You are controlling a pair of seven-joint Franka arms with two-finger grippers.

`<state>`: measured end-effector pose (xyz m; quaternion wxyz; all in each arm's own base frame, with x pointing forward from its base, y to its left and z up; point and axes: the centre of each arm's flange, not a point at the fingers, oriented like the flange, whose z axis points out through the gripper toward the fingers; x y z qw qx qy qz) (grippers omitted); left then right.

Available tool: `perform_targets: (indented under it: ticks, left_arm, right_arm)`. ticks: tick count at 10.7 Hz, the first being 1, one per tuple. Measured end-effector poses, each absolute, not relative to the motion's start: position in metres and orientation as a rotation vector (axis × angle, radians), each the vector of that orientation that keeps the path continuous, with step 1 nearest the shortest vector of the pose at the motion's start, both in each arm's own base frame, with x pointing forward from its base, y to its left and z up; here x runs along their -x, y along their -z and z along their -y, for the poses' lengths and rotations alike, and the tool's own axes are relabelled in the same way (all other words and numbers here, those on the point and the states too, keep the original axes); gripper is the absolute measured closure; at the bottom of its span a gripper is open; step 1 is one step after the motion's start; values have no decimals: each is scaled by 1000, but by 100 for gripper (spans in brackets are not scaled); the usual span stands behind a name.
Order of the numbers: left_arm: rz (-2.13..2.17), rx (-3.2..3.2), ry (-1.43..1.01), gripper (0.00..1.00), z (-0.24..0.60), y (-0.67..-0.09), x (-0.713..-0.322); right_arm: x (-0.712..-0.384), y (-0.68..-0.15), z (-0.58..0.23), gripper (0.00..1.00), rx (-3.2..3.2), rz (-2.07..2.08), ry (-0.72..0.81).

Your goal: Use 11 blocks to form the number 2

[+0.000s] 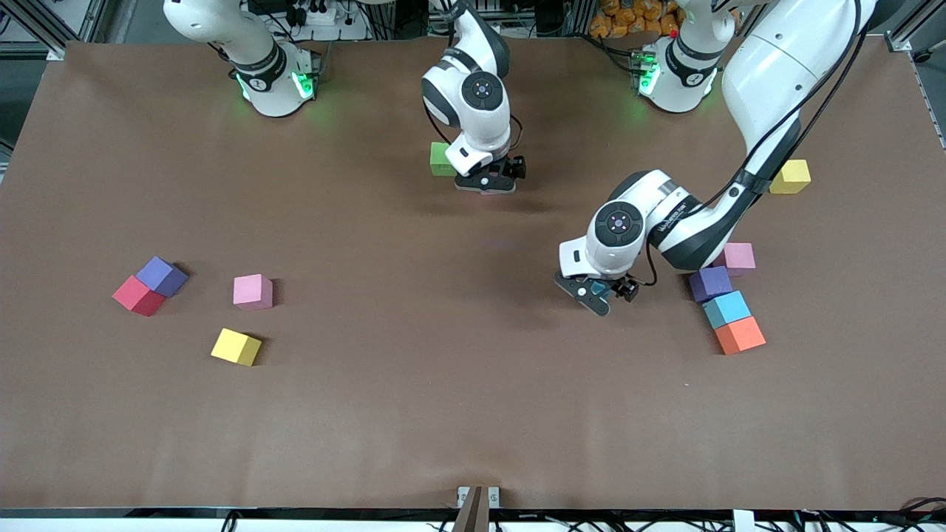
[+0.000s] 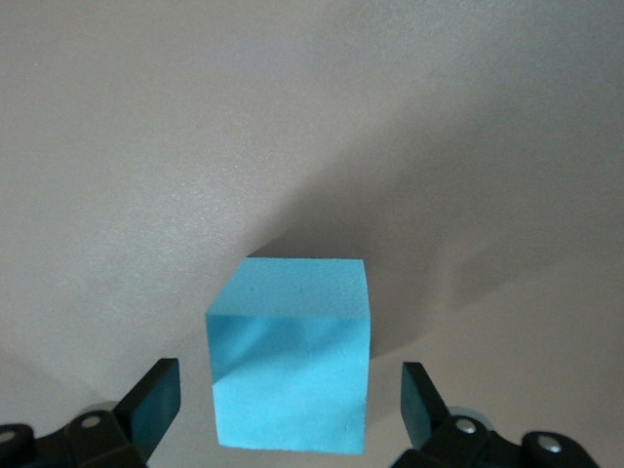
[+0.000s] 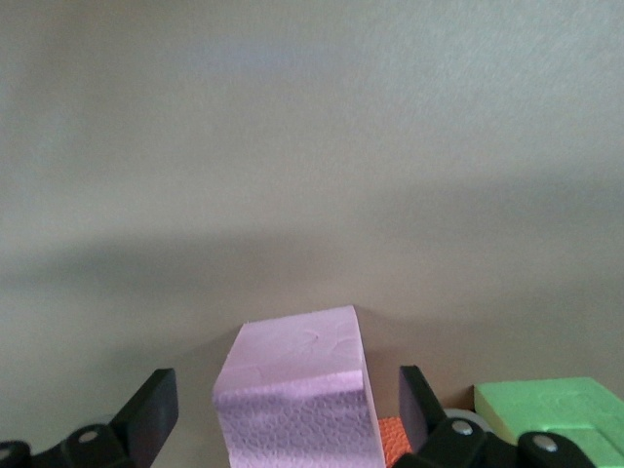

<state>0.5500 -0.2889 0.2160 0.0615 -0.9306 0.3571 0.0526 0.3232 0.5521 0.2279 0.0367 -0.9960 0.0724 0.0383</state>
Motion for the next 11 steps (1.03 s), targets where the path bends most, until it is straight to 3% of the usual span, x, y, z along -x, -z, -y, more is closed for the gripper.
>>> perform_targets:
  ticks: [2,6,8,11]
  left_arm:
    - [-1084,2815,-167,0,290,-213,-549]
    - [-1079,2817,-183,0,287,-206,-549]
    - [-1077,2817,-185,5,286,-205,-549]
    - [-1068,2819,-177,41,284,-206,-552]
  right_arm:
    - [-359,-247,-530,0,3068,-187,-84]
    - [-485,-309,-407,0,3122,68,15]
    - [-535,-326,-333,0,3139,236,31]
    - [-589,-335,-211,0,3134,336,-19]
